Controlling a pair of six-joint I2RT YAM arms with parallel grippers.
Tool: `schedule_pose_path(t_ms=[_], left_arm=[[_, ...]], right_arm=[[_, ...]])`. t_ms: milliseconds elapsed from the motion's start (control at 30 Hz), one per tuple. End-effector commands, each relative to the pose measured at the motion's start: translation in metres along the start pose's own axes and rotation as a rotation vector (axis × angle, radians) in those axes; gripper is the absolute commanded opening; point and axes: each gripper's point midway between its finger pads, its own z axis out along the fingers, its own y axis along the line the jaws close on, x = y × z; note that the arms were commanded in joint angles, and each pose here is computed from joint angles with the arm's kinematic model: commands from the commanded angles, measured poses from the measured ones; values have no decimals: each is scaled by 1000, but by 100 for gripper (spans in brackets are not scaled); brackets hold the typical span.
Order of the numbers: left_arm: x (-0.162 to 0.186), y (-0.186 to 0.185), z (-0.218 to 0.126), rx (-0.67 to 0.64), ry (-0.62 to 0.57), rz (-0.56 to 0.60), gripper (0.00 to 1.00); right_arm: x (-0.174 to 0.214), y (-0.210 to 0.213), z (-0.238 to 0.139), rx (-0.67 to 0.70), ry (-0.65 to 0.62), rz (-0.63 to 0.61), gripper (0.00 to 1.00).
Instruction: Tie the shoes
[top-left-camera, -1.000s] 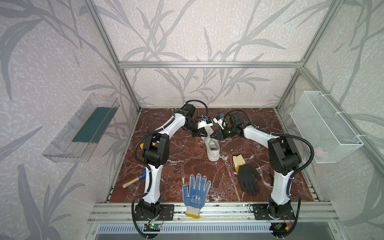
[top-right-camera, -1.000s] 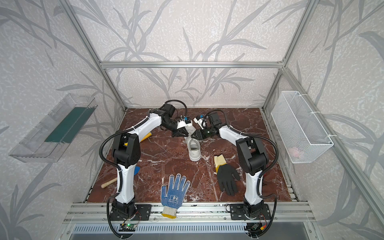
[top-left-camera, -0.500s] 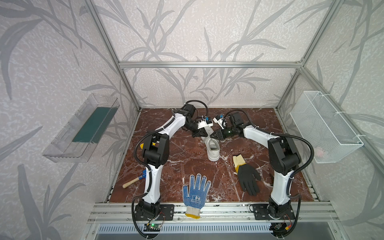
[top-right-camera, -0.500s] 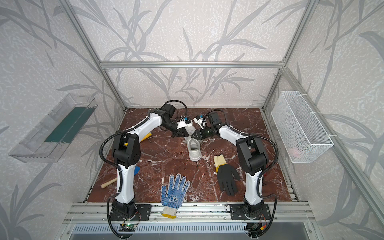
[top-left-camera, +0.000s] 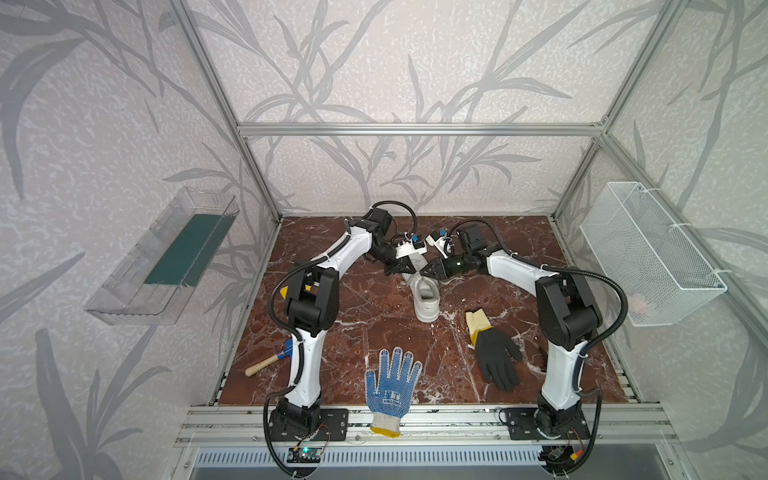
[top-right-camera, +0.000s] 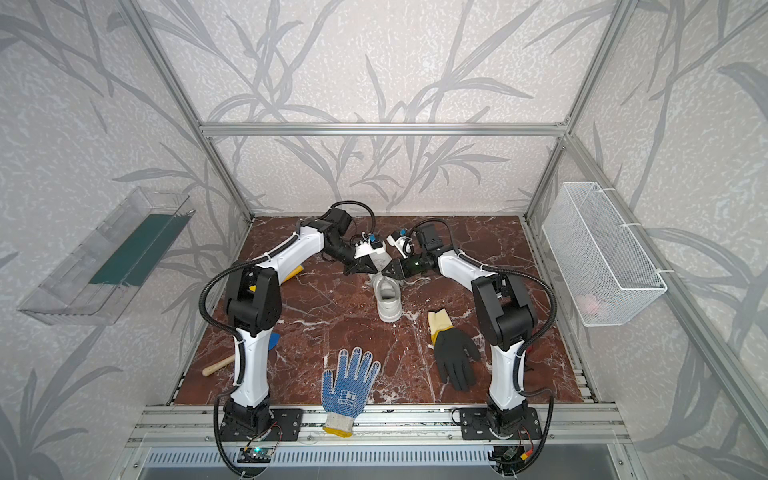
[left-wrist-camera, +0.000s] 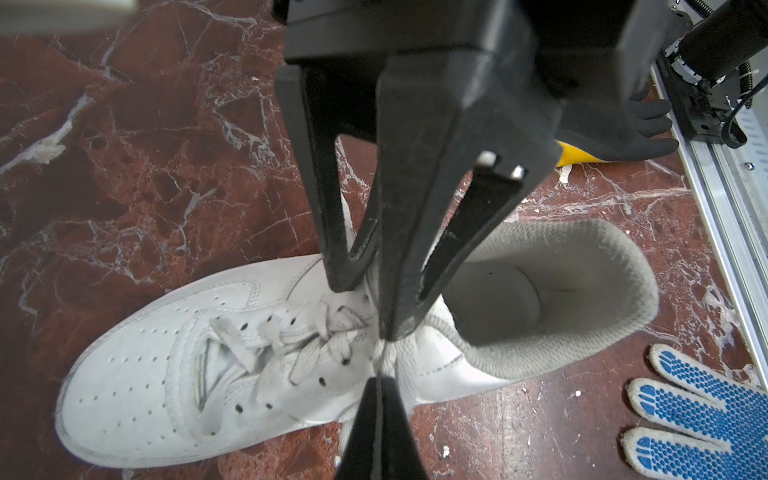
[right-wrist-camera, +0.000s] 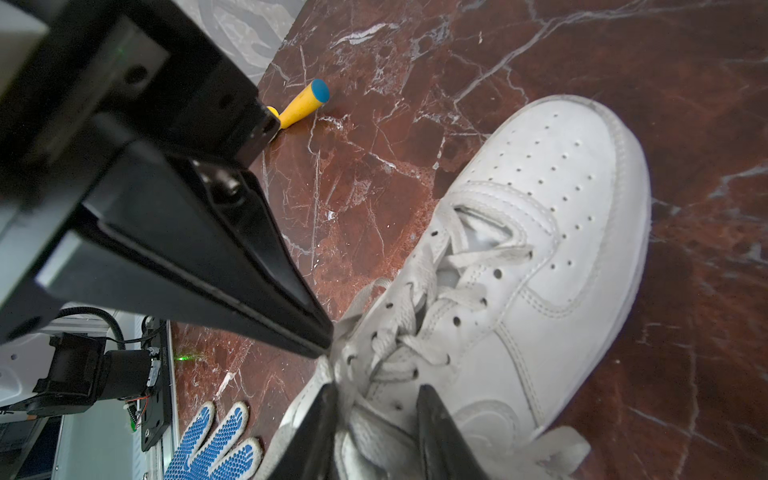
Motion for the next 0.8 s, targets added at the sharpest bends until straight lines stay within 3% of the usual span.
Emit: schedule_pose_path(t_ms=[0, 767], left_arm=[[-4, 1, -7, -3, 1, 15, 0], [7, 5, -21, -81, 12, 3, 0]], right_arm=[[13, -13, 5, 27, 42, 37, 33], [16, -18, 2, 37, 44, 44, 34]])
